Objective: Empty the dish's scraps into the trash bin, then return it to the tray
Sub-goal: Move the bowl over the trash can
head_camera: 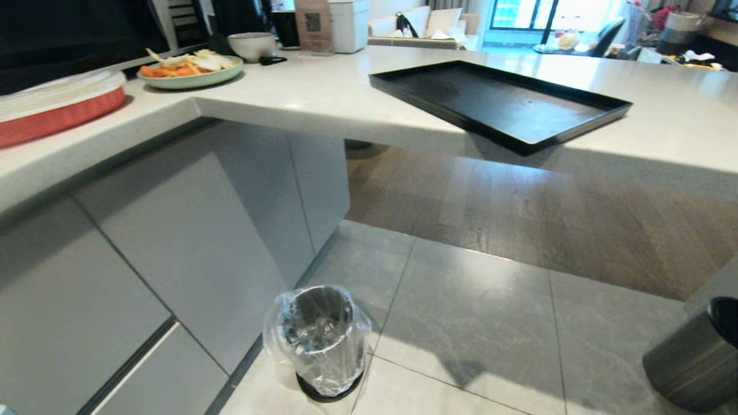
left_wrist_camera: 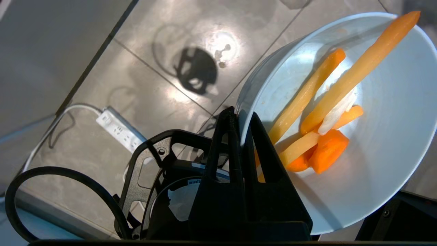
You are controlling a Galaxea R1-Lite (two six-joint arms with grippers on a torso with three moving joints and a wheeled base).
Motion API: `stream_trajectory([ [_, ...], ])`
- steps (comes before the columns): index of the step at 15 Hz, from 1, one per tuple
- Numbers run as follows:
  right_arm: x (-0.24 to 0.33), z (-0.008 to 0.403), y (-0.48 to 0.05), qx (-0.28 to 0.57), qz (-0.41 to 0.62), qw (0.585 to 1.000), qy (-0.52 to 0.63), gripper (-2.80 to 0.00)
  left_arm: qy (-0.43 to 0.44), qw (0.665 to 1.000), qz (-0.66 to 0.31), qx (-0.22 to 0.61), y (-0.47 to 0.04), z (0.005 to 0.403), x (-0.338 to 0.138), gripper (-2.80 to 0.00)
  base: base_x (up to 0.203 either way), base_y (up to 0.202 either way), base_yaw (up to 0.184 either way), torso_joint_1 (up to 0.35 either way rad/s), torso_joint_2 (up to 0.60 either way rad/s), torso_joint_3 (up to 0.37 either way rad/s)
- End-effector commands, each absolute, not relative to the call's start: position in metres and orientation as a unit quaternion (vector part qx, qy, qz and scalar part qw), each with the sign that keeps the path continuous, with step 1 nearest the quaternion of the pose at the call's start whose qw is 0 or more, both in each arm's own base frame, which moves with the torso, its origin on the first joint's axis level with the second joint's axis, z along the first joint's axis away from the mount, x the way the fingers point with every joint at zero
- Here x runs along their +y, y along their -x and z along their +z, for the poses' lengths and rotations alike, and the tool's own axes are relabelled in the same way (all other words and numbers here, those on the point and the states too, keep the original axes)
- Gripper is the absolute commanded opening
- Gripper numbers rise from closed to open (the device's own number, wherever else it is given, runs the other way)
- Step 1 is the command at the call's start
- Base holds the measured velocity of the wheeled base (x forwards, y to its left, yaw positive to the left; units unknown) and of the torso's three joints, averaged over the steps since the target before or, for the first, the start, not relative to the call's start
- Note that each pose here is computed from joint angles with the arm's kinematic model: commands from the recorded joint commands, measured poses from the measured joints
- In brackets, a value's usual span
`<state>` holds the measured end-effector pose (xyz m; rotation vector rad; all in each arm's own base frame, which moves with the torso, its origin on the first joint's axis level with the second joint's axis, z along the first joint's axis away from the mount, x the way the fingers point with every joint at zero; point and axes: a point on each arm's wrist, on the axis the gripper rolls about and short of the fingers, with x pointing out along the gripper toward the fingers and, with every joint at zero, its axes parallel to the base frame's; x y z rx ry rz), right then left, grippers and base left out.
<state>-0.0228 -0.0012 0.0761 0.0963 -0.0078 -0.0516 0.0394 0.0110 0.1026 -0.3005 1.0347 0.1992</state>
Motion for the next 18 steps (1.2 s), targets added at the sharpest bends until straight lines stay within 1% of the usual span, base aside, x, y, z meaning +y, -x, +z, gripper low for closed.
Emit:
stream_trajectory([
  [1, -0.0012, 0.0761, 0.0227, -0.004, -0.026, 0.998, -0.048, -2.80, 0.144, 0.853, 0.094, 0.494, -0.0393, 0.1024, 0.0110, -2.80, -0.003, -0.010, 0.173, -0.002, 0.01, 0.010],
  [6, -0.0012, 0.0761, 0.0227, -0.004, -0.026, 0.998, -0.048, -2.80, 0.144, 0.851, 0.094, 0.496, -0.0397, 0.1022, 0.0111, -2.80, 0.000, -0.009, 0.169, 0.002, 0.00, 0.003],
  [8, -0.0012, 0.0761, 0.0228, -0.004, -0.026, 0.998, -0.048, -2.80, 0.141, 0.852, 0.088, 0.496, -0.0400, 0.1023, 0.0107, -2.80, 0.002, -0.005, 0.093, 0.002, 0.00, 0.001],
  [18, -0.0012, 0.0761, 0.0228, -0.004, -0.026, 0.998, -0.048, -2.80, 0.141, 0.853, 0.088, 0.495, -0.0398, 0.1024, 0.0106, -2.80, 0.000, 0.000, 0.000, 0.000, 0.00, 0.000],
])
